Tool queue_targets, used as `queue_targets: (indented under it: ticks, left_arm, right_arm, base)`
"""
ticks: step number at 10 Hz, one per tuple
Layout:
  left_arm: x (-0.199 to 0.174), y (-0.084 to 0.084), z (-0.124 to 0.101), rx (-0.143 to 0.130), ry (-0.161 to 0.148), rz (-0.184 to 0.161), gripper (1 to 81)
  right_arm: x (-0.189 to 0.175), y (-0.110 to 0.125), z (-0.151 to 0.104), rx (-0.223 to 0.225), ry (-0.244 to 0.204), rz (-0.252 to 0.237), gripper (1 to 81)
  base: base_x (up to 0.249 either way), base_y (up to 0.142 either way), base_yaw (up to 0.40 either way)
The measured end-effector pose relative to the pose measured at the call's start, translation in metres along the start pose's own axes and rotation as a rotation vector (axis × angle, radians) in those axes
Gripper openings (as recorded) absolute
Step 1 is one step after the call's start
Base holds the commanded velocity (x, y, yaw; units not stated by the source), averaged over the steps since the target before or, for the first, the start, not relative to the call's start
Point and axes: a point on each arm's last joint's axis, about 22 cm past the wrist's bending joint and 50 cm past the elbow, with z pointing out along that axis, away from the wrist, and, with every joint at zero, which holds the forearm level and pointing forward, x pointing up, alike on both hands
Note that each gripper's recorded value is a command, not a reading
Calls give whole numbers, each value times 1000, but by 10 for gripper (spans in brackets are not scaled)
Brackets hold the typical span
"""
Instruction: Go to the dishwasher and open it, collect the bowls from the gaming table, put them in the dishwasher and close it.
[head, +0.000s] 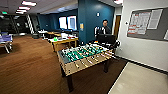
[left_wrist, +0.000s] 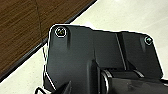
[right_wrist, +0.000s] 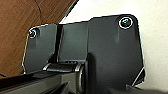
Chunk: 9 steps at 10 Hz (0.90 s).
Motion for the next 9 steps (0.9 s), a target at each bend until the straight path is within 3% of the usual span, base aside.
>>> queue_targets:
  ticks: [9]
  left_arm:
    - [-2, 0, 0, 1, 0, 0, 811]
  right_arm:
    - [-1, 0, 0, 0, -1, 0, 811]
  base:
    - [0, 0, 187]
